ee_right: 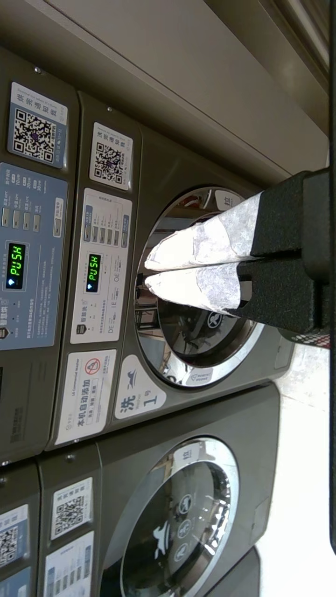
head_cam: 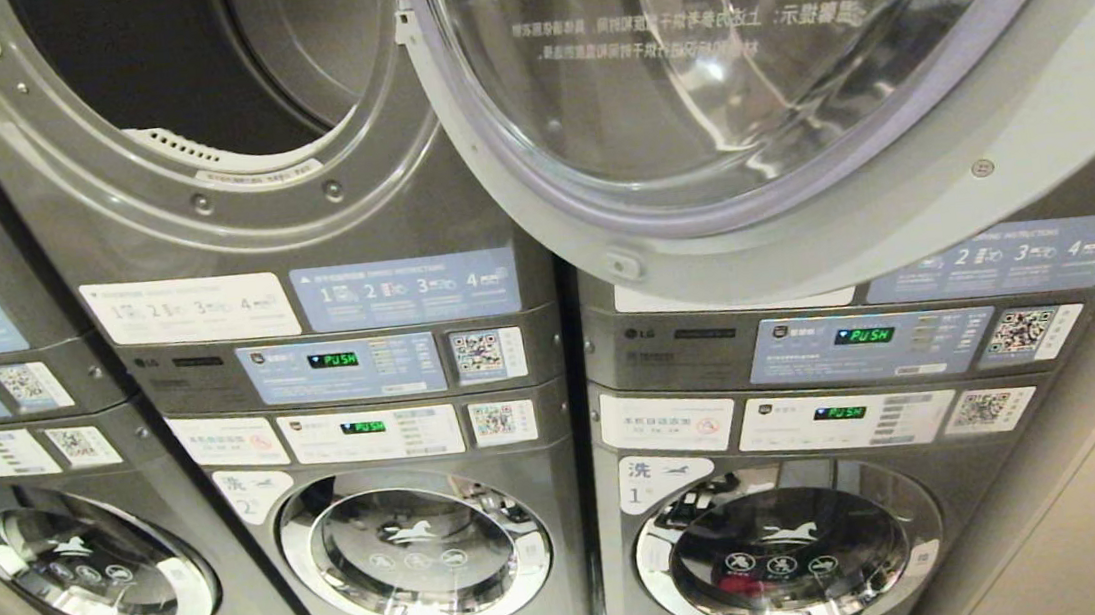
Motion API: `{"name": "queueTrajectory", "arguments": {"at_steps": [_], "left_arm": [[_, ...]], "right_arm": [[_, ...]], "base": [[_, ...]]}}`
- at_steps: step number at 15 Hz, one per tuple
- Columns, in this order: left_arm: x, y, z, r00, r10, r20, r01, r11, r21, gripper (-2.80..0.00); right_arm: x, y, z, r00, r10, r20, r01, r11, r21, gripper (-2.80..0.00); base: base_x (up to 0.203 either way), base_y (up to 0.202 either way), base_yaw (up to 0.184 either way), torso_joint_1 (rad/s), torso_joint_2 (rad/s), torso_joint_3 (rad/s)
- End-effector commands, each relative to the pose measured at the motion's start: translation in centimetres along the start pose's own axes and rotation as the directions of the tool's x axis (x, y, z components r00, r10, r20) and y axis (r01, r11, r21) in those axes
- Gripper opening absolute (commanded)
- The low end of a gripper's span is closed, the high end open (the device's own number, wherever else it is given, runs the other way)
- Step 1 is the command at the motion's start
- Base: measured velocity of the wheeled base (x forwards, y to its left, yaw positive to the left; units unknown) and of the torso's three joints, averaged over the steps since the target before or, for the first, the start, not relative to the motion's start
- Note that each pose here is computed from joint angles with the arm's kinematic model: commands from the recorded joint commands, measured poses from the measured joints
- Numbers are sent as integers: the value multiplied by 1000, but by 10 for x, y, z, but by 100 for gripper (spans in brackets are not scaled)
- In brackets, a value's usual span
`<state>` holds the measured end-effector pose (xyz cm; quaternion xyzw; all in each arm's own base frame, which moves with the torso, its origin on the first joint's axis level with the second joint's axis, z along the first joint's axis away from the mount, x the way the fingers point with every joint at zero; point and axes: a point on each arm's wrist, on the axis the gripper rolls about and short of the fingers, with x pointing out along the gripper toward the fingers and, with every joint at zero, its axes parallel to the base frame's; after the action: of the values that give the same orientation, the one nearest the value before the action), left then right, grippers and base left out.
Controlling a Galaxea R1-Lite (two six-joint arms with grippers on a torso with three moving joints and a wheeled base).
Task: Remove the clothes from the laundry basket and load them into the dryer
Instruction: Take the clothes out of the basket
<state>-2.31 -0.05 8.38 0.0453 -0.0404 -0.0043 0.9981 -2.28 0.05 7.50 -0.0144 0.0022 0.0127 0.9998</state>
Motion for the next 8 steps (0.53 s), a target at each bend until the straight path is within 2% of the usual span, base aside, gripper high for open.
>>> {"name": "queueTrajectory", "arguments": {"at_steps": [1,8], "left_arm": [[2,-1,-10,1000,-3,-31,3,1000,0,-280],[2,-1,-9,1000,-1,-30,1,1000,-1,-280]], "right_arm": [[0,0,0,1000,1,-3,-1,1000,1,-280],[0,0,0,1000,1,-3,-1,1000,1,-280]], "base": [[0,0,0,-49,136,71],[0,0,0,-52,108,59]]}}
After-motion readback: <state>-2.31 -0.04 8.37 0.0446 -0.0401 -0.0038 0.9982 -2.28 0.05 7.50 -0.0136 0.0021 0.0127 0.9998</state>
